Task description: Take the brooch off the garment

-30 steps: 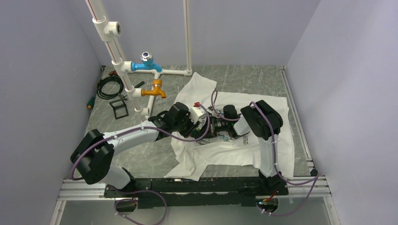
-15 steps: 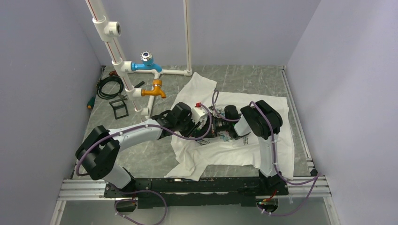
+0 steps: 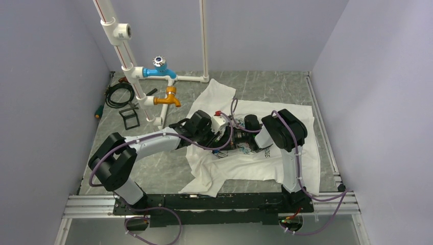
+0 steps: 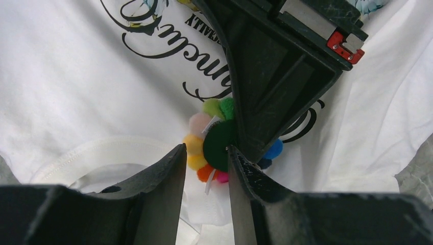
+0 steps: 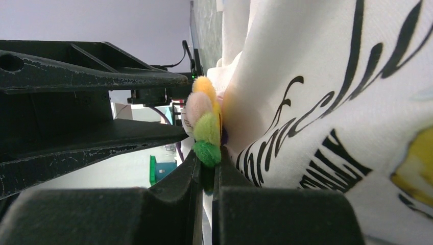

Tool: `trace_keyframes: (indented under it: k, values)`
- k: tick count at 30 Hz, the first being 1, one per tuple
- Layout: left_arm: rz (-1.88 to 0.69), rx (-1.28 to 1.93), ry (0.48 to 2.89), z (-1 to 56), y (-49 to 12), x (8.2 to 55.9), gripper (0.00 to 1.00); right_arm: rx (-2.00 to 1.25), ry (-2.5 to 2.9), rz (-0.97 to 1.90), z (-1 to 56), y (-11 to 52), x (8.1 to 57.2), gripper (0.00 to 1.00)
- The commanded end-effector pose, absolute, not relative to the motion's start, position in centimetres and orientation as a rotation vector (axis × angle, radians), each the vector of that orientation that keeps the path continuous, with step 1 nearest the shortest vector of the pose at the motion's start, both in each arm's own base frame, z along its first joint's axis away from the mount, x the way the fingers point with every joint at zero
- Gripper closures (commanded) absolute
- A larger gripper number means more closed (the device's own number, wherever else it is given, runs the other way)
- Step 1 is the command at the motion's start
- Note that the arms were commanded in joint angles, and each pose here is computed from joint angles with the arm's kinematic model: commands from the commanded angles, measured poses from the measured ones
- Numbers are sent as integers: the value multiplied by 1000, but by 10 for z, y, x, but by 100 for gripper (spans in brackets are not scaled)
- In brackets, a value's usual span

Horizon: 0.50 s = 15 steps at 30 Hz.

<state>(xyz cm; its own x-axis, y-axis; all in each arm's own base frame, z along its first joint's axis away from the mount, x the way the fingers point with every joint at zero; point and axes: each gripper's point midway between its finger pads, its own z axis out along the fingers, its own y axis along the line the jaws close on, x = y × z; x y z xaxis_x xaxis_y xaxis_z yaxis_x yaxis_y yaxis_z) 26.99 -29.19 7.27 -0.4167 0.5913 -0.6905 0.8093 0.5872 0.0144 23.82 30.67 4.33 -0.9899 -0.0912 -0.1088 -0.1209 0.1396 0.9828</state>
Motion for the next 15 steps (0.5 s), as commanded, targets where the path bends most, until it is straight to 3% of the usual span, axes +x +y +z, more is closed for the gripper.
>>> trace_keyframes:
  k: [1, 13, 15]
  values:
    - [-477, 1082, 2114, 89, -309, 277, 60, -342, 2270, 2047, 57, 307, 233, 100]
    - [-488, 1104, 2165, 73, -315, 277, 60, -364, 2246, 2036, 62, 307, 232, 100]
    - [-491, 1117, 2166, 73, -317, 276, 55, -363, 2242, 2037, 62, 307, 232, 100]
